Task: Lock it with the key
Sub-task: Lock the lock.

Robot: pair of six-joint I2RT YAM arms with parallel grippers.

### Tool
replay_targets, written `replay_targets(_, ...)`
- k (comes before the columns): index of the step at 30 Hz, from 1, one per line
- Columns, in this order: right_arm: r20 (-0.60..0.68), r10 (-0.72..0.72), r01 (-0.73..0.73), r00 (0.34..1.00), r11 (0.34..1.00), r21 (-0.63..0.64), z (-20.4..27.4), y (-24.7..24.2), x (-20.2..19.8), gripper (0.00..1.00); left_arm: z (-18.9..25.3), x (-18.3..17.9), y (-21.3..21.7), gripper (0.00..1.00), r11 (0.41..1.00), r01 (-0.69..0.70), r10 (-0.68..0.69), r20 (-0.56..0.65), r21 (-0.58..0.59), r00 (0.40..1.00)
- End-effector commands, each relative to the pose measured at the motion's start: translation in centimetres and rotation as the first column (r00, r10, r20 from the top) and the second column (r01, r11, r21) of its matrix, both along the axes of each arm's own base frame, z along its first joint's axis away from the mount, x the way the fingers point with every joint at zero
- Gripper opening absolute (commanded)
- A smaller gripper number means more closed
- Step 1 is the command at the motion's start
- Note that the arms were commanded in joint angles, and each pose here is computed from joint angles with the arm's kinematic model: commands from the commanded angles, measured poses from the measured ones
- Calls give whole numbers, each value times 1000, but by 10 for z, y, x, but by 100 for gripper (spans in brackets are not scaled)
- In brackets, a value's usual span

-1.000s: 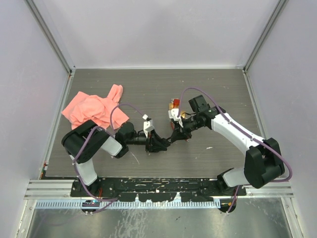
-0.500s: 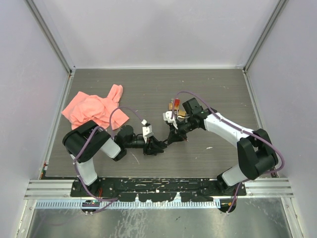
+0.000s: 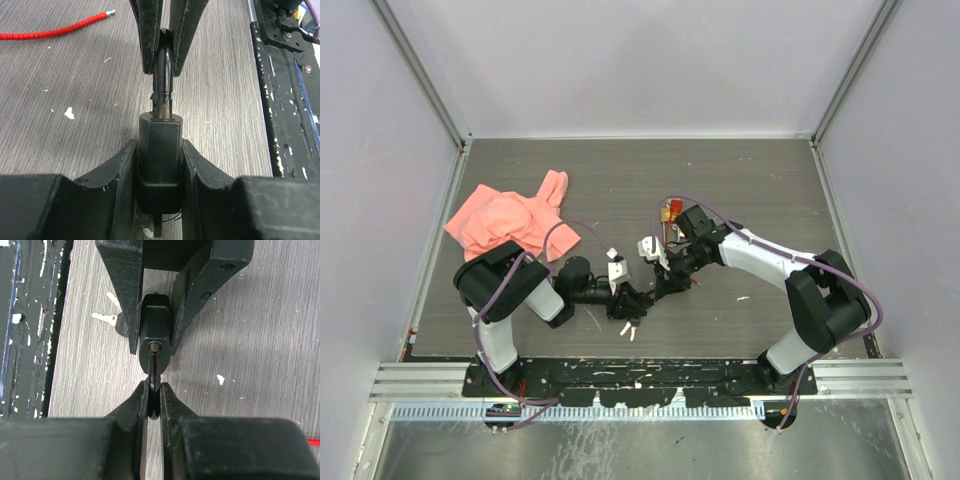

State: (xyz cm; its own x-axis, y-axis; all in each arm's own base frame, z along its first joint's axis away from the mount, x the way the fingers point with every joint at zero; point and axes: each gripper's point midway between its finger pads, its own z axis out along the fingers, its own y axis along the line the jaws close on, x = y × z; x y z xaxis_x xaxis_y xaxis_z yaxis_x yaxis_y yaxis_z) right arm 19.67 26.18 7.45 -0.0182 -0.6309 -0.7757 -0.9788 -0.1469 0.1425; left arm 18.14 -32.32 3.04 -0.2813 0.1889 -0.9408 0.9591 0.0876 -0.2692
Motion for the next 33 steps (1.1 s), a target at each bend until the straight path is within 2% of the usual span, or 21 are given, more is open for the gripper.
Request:
replay_targets(1, -30, 64, -65, 997, 997, -30, -18, 11, -19, 1, 28, 22, -13, 0, 995, -15, 33, 174, -101, 984)
replay_targets(13, -83, 170, -171, 982, 985, 2, -21, 37, -59, 1, 8, 23, -7, 0, 997, -54, 63, 179, -54, 982)
replay_targets(16, -111, 170, -170, 979, 985, 9, -25, 38, -70, 1, 7, 24, -6, 0, 997, -60, 68, 183, -49, 981)
replay_targets(21, -92, 118, -113, 989, 992, 54, -21, 50, -63, 1, 2, 21, -8, 0, 998, -52, 58, 174, -40, 983)
replay_targets(33, -128, 194, -185, 973, 980, 75, -34, 73, -94, 1, -4, 18, -12, 0, 998, -47, 53, 146, -41, 988)
